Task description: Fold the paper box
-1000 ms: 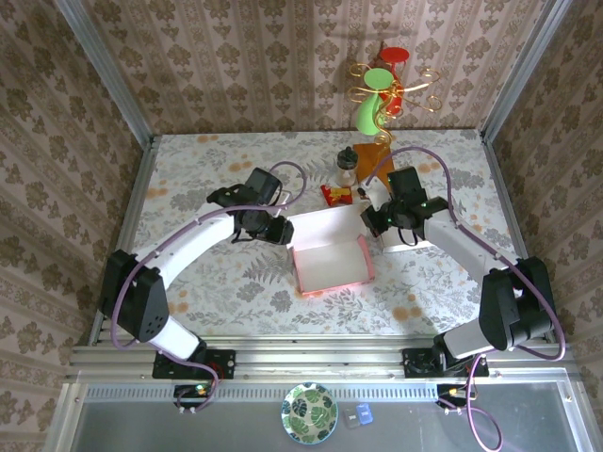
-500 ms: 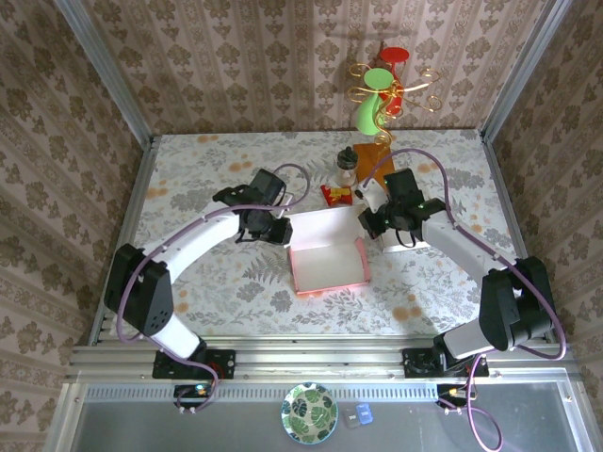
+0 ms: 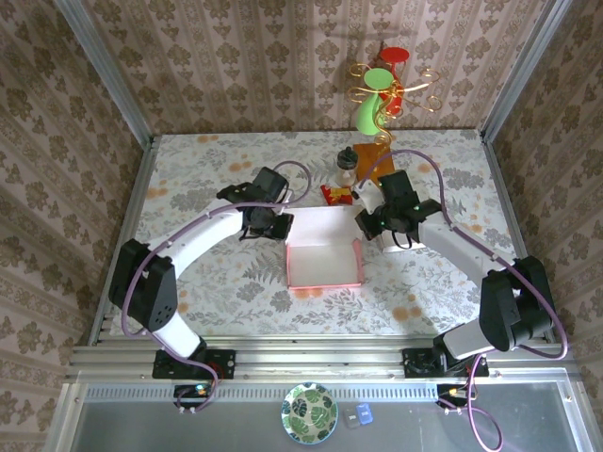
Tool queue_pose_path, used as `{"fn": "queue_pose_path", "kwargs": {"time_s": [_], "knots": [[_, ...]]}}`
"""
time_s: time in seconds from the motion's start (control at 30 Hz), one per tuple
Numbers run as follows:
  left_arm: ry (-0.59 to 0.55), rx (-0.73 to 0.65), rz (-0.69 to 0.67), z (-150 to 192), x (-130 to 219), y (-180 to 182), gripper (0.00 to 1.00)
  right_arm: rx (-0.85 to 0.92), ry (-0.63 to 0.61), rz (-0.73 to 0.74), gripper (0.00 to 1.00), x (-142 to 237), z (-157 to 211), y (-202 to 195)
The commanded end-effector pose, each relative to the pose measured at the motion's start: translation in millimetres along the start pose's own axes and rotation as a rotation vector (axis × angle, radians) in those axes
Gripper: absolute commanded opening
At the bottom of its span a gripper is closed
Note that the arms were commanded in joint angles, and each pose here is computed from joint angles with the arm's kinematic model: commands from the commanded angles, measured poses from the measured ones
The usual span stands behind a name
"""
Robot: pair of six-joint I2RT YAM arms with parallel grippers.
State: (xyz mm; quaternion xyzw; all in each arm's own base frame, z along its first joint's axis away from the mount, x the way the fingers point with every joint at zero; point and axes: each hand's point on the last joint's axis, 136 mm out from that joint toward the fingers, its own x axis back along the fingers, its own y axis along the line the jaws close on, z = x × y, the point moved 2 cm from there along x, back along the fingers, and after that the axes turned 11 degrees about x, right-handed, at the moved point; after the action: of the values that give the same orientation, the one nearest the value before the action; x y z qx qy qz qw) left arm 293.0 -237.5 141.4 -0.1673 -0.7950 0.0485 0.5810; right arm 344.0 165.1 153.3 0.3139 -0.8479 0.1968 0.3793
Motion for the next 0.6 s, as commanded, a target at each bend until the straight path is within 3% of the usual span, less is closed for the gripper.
{"fn": "queue_pose_path", "kwargs": {"time_s": [0.0, 0.23, 0.57], "knots": [[-0.06, 0.038, 0.002, -17, 4, -6, 0.0, -0.076, 0.021, 0.064, 0.0, -1, -9, -6], [-0.131, 0.075, 0.041, -33, 9, -9, 0.0, -0.239, 0.004, 0.233, 0.0, 0, -27, -13], [-0.256, 0.153, 0.137, -73, 16, 5, 0.0, -0.497, -0.107, 0.278, 0.0, -20, -62, -15]]}}
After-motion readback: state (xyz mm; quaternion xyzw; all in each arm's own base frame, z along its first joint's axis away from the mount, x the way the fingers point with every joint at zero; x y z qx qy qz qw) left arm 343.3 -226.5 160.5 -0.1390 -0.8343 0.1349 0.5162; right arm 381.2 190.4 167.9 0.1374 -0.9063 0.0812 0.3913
